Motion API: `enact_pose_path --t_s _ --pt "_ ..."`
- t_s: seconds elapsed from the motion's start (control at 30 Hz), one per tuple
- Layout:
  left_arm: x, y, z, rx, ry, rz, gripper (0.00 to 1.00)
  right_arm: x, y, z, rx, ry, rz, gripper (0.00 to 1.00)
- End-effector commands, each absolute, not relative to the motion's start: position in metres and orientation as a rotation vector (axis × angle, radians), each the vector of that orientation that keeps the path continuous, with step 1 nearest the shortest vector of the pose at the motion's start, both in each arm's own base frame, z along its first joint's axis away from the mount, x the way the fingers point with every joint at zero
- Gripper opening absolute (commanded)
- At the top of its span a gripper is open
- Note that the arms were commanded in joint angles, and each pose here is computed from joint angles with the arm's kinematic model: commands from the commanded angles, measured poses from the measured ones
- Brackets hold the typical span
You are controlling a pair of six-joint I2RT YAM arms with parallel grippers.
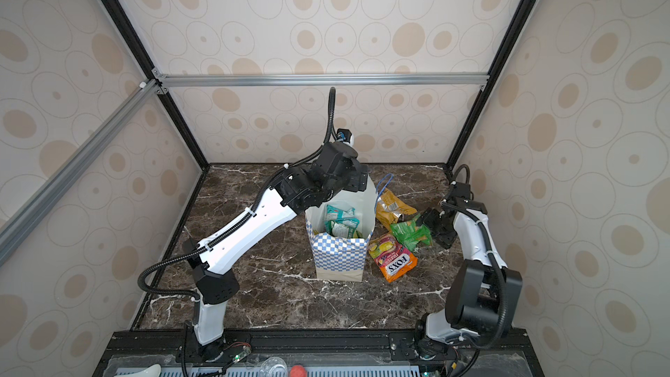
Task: Take the snacks out of the paper bag
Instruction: 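Raise the right gripper away while the left gripper reaches down into the bag, then lower the left gripper onto the green-and-white packet inside the bag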
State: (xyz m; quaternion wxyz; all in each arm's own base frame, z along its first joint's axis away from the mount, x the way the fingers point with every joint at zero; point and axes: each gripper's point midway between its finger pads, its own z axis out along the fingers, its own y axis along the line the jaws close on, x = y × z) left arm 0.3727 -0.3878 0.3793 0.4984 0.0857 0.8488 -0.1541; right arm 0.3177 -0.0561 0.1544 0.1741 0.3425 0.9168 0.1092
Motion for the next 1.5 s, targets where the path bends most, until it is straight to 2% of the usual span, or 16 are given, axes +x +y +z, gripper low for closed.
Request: enact_pose_path --t_s 0.0,0.07,0.27,0.37,0.47,0.7,0.87,1.13,1.27,1.47 --pt "0.369 -0.368 0.381 0.084 2.082 -0.313 0.8 0.3 -0.051 0.218 0.872 2.522 0.257 0.88" --pt "0.369 -0.365 0.374 0.061 2.102 -0.3 0.79 0.3 -0.039 0.256 0.818 2.424 0.323 0.92" --pt "0.367 -0.39 0.34 0.14 2.195 -0.35 0.79 0.3 0.024 0.359 0.61 2.171 0.757 0.92" --pt "0.364 -0.403 0.318 0.167 2.258 -0.379 0.78 0.295 0.053 0.394 0.519 2.073 0.939 0.91" --pt "0.363 -0.407 0.296 0.177 2.317 -0.364 0.79 0.284 0.07 0.411 0.466 2.053 0.997 0.91" --pt "0.361 -0.4 0.255 0.202 2.4 -0.264 0.8 0.252 0.084 0.403 0.4 2.143 1.033 0.91" --pt "0.357 -0.394 0.221 0.208 2.483 -0.246 0.8 0.229 0.082 0.384 0.397 2.285 0.965 0.91" --pt "0.344 -0.404 0.174 0.208 2.628 -0.299 0.8 0.225 0.094 0.379 0.36 2.38 1.054 0.93" --pt "0.34 -0.397 0.151 0.216 2.68 -0.265 0.82 0.22 0.095 0.381 0.319 2.41 1.032 0.99" --pt "0.338 -0.382 0.117 0.199 2.734 -0.193 0.84 0.218 0.099 0.381 0.281 2.429 1.028 1.0"
